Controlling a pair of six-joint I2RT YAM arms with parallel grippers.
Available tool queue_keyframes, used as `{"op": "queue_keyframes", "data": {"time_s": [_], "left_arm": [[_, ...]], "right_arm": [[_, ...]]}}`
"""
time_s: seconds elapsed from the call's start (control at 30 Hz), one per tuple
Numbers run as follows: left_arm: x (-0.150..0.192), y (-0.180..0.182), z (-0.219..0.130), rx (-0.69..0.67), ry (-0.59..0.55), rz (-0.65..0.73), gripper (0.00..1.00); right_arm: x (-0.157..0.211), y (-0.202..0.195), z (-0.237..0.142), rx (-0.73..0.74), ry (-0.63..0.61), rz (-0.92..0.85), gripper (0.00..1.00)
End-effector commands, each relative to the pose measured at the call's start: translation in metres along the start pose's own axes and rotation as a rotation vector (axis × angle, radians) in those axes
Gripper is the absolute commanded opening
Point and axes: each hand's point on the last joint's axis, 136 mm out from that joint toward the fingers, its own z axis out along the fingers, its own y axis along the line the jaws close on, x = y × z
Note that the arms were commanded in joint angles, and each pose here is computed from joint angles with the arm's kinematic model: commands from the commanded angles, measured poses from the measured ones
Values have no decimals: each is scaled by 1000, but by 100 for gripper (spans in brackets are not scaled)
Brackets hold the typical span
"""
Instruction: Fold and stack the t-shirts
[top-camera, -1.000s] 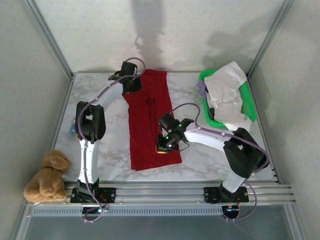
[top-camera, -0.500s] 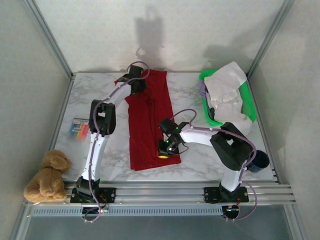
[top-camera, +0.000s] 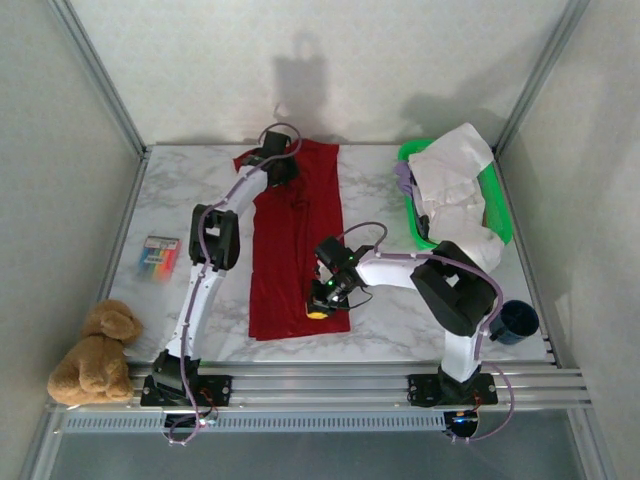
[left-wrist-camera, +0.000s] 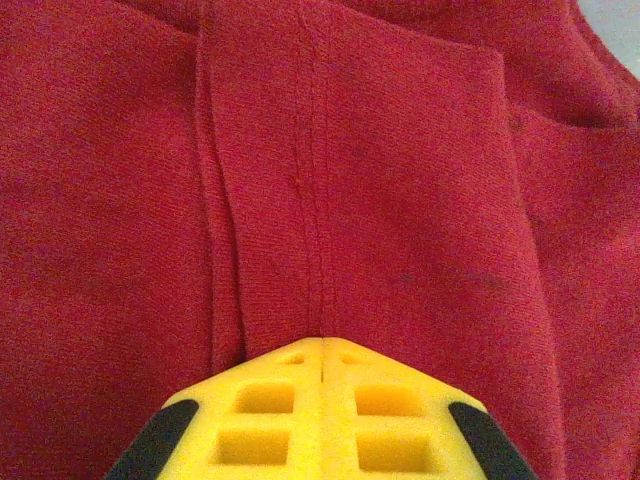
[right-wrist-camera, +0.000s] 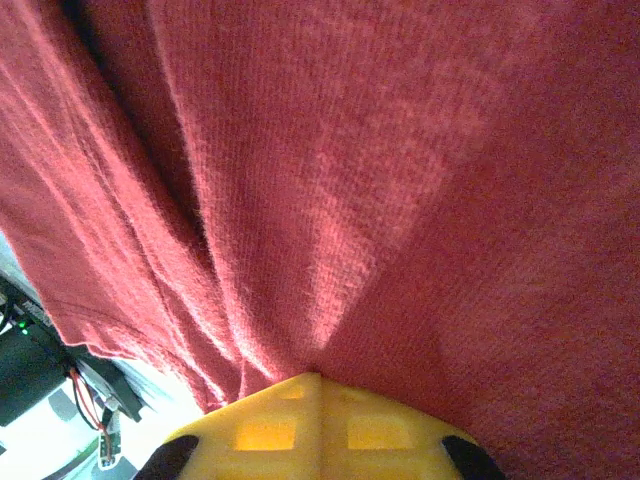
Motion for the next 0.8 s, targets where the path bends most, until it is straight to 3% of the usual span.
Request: {"op": "queue_keyframes", "data": {"time_s": [0.0,0.13,0.3,0.33,0.47,0.53,0.67,0.77], "left_arm": [[50,-28,18,104,137,46,0],[50,-46,9,145,134,94,0],[18,-72,-26,190,61,138,0],[10,-78,-36,195,37,153,2],[-31,-104,-95,200,-82,188,29],[-42,-105,-122,161,-113,193,34],[-25,-78,-166,44,-77,189,35],[13,-47,-200,5,-43,148,41]], "right_arm": [[21,-42,14,148,61,78,0],[27,-48,5,184,50,78,0],[21,-33,-19,181,-26,13,6],[20,-30,-25,183,-44,4,8],[19,-21,-54,204,-116,-20,15],[22,-22,-66,218,-143,-17,22],[32,-32,-88,241,-195,4,41],[39,-48,-99,259,-227,36,44]]}}
